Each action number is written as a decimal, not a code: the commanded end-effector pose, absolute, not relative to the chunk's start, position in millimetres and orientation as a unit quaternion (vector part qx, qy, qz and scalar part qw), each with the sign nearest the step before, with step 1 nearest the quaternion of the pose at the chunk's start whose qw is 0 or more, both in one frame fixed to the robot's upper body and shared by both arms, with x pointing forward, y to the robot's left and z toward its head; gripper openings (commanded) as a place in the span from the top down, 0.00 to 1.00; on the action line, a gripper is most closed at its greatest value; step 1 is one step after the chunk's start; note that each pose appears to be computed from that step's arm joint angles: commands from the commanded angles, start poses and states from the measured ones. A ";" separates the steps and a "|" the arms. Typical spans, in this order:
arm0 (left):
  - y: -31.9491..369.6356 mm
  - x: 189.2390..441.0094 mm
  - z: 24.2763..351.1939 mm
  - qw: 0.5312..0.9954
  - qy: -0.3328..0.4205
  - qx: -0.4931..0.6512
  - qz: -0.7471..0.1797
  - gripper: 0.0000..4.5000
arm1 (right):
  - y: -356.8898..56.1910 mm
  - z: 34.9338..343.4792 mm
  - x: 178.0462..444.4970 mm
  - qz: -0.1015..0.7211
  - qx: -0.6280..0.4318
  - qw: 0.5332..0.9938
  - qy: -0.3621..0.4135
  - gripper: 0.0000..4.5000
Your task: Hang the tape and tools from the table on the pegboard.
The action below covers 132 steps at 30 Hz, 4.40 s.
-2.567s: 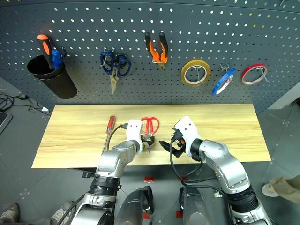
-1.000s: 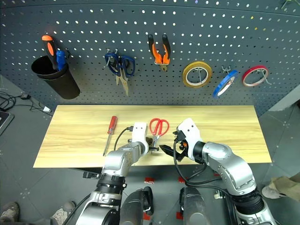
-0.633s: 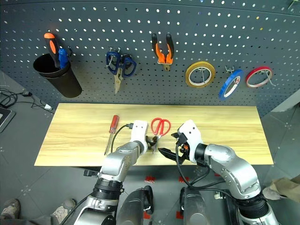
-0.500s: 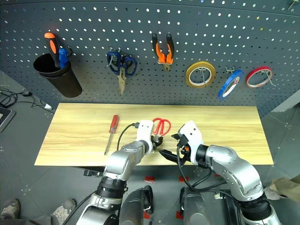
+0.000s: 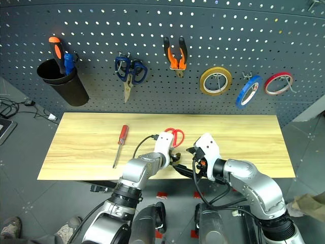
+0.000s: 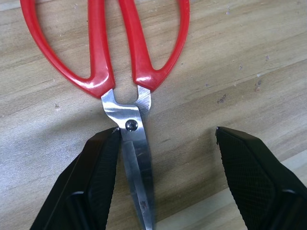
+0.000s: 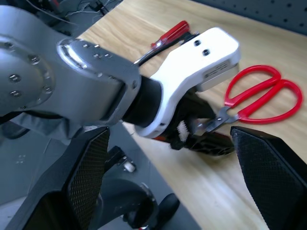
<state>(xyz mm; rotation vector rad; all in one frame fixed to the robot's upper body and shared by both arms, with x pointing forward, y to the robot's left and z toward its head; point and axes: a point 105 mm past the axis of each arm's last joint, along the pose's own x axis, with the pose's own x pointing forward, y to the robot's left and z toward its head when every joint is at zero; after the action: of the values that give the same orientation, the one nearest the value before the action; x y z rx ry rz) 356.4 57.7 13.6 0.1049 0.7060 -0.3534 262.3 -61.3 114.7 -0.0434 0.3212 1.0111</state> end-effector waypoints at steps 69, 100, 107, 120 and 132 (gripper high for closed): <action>173.3 323.3 207.9 0.945 -0.184 0.270 -0.006 0.93 | -75.5 147.5 298.6 0.444 -0.169 0.879 -0.034 0.05; 241.4 345.1 75.1 0.979 0.193 -0.017 -0.060 0.01 | -19.9 137.5 273.9 0.477 -0.101 0.864 0.128 0.05; 280.2 372.3 71.1 0.973 0.229 -0.021 -0.018 0.01 | 9.4 153.1 271.9 0.501 -0.108 0.850 0.126 0.05; 257.1 398.3 47.6 0.951 0.297 0.031 -0.079 0.05 | 15.1 153.5 270.0 0.530 -0.134 0.828 0.126 0.05; 272.3 373.7 40.7 0.953 0.285 0.070 -0.072 0.81 | 12.8 157.4 279.4 0.538 -0.152 0.825 0.086 0.05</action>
<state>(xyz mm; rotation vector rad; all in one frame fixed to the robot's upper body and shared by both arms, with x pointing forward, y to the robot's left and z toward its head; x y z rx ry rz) 382.9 268.5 49.7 0.1472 0.5588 -0.1562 283.5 6.8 144.2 -0.3008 0.2778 1.1047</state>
